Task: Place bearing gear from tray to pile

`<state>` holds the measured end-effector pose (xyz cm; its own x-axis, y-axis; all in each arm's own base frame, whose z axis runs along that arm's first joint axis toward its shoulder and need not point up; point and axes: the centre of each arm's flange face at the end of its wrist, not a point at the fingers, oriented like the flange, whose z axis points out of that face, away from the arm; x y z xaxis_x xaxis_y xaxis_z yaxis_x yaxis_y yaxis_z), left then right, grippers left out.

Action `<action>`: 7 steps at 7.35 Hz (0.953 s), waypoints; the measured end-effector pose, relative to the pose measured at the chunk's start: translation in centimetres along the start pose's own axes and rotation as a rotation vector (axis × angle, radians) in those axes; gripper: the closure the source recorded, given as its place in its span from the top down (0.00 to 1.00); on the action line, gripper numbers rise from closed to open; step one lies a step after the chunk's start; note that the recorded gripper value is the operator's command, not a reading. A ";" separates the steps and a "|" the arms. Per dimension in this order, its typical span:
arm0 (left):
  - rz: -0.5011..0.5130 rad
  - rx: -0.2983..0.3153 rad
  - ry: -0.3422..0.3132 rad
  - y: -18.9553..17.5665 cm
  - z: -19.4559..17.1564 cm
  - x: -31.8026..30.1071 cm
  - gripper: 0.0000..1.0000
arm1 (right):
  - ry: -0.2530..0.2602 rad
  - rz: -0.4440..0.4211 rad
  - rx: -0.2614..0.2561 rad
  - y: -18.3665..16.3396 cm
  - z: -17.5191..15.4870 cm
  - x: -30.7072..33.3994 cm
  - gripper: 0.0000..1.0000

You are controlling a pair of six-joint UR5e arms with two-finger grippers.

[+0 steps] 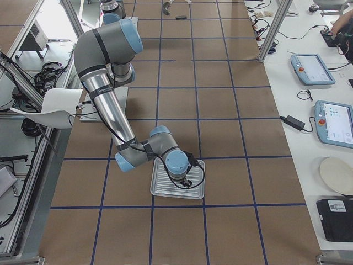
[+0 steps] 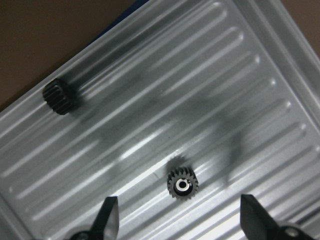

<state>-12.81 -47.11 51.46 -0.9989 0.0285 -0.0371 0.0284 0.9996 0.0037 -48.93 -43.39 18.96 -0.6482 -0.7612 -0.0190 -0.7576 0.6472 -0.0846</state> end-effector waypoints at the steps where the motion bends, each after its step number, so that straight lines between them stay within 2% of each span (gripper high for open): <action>1: -0.001 0.000 0.000 0.0 0.0 0.0 1.00 | 0.001 0.011 0.003 0.0 0.4 0.1 0.47; 2: -0.002 0.000 0.000 0.0 0.0 0.0 1.00 | 0.000 0.026 0.003 0.0 0.5 0.1 0.26; 3: -0.002 0.000 0.000 0.0 0.0 0.0 1.00 | 0.000 0.035 0.003 0.0 0.6 0.1 0.19; 7: -0.007 -0.001 -0.001 0.1 0.1 0.0 1.00 | -0.012 0.043 0.006 0.0 0.8 0.1 0.17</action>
<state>-12.80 -46.96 51.40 -0.9990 0.0219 -0.0380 0.0217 0.9998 0.0047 -48.88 -43.51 18.14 -0.6793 -0.7330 -0.0342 -0.7285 0.6793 -0.0892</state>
